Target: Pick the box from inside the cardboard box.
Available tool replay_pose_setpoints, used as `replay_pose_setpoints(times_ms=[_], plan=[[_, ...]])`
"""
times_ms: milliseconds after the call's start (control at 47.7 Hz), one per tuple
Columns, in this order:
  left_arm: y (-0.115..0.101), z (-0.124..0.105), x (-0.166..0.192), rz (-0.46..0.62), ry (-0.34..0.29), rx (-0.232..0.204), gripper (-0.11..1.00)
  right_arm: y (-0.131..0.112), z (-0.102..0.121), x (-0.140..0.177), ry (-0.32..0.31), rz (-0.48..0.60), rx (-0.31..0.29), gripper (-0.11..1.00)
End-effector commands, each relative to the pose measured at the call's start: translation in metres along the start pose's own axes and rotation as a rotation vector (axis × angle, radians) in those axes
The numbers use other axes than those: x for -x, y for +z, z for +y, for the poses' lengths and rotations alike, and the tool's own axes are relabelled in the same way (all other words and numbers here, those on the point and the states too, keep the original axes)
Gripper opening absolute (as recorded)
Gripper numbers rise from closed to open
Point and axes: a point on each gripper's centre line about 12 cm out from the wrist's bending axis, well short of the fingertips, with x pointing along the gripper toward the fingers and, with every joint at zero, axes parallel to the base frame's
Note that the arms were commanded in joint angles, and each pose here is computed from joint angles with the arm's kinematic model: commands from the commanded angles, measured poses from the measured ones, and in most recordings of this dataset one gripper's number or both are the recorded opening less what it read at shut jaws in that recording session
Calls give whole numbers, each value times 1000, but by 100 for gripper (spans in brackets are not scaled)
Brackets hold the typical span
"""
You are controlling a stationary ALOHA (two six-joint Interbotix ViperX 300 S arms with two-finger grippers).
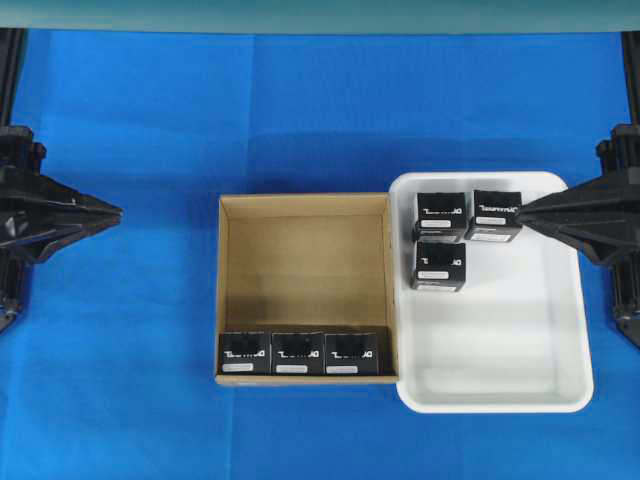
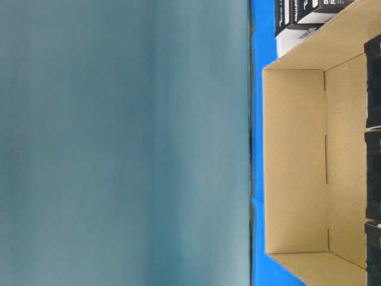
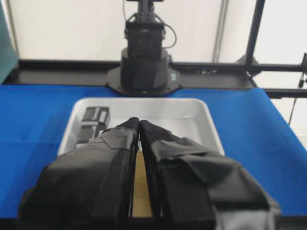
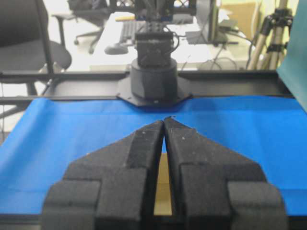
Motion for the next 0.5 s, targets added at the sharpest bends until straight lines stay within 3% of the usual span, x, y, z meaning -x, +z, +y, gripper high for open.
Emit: replay_pose_setpoints(times_ms=[0, 189, 335, 482], plan=[[2, 0, -2, 12, 0, -9, 14, 4, 0, -1, -1, -15, -12, 14], [13, 0, -2, 9, -1, -15, -6, 4, -2, -1, -16, 21, -96, 0], [13, -1, -3, 44, -6, -10, -7, 10, -1, -9, -17, 122, -159, -1], [19, -4, -6, 63, -23, -9, -7, 12, -1, -25, -34, 308, -212, -1]])
